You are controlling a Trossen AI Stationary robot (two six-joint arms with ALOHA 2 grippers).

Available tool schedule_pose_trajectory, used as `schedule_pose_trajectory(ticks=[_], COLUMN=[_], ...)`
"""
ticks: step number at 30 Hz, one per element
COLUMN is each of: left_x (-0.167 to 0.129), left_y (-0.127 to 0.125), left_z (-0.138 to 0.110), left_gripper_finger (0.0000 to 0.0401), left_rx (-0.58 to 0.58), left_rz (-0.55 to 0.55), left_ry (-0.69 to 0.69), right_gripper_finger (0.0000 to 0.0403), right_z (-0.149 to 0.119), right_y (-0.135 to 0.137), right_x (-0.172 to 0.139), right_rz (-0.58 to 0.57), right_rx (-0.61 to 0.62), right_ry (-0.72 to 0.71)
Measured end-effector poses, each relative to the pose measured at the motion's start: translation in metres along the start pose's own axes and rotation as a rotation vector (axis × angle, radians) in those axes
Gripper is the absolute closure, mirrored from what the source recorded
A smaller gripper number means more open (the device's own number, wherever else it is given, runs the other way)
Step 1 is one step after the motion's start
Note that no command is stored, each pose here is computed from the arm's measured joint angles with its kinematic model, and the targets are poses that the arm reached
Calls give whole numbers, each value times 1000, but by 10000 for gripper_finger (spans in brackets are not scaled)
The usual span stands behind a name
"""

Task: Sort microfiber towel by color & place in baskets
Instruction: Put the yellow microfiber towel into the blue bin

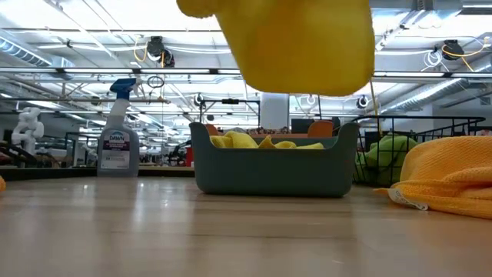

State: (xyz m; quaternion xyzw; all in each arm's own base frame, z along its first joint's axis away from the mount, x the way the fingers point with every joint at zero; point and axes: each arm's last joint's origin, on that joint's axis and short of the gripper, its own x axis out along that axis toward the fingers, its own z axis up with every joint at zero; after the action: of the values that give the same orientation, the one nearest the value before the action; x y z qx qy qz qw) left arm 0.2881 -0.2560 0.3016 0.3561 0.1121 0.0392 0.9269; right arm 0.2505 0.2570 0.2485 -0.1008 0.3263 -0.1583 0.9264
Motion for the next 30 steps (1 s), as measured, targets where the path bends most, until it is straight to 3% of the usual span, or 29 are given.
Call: schedule_pose_trajectory(ticks=[6,12,17,21,26,30], left_x=[-7,-6,-7,-9,-14,-16], left_y=[-2,-1,-1,-2,-5,-7], left_z=[2,2,1,2,4,5], left_gripper_finger=[385,385,385,385,385,385], left_rx=[-2,-2,-3,1,6,11], left_rz=[76,86,105,121,114,109], left_ry=[32,38,48,56,48,43], right_gripper_finger=[203,229,265,283,264,225], right_z=[5,23,27,17,3,5], right_y=[13,12,11,12,4,-1], right_x=[23,44,51,44,41,43], right_rz=[14,25,136,132,32,-57], right_rx=[-57,-57,-36,31,85,93], right_ry=[-36,-95,-44,13,96,41])
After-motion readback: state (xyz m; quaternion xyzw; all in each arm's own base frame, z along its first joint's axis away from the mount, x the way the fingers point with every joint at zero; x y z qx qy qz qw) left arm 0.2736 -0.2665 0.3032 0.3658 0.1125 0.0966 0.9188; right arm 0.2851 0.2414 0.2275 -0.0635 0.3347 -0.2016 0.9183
